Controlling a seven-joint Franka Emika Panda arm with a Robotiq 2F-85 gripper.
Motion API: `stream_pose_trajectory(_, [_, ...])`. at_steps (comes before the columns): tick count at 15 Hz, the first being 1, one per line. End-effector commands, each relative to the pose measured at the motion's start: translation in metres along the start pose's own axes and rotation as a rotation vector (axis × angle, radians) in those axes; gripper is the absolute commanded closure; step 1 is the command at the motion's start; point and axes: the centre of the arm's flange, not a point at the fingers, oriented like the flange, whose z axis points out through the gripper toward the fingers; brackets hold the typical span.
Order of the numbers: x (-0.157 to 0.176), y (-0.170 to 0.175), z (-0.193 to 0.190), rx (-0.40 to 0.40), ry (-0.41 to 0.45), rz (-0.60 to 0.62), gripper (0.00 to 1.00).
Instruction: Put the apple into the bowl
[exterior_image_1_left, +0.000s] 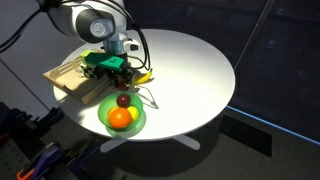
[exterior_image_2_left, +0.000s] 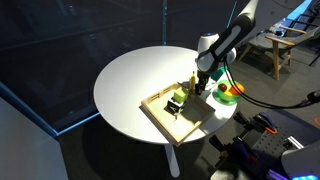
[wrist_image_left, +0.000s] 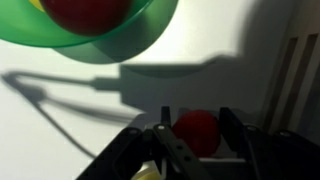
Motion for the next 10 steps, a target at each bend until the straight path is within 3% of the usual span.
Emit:
stream_pose_trajectory(1, [0.005, 0.003, -0.008, -0.027, -0.018, 0.033, 0.73])
stream_pose_trajectory(10, [-0.004, 0.01, -0.034, -0.051, -0.049, 0.063, 0.73])
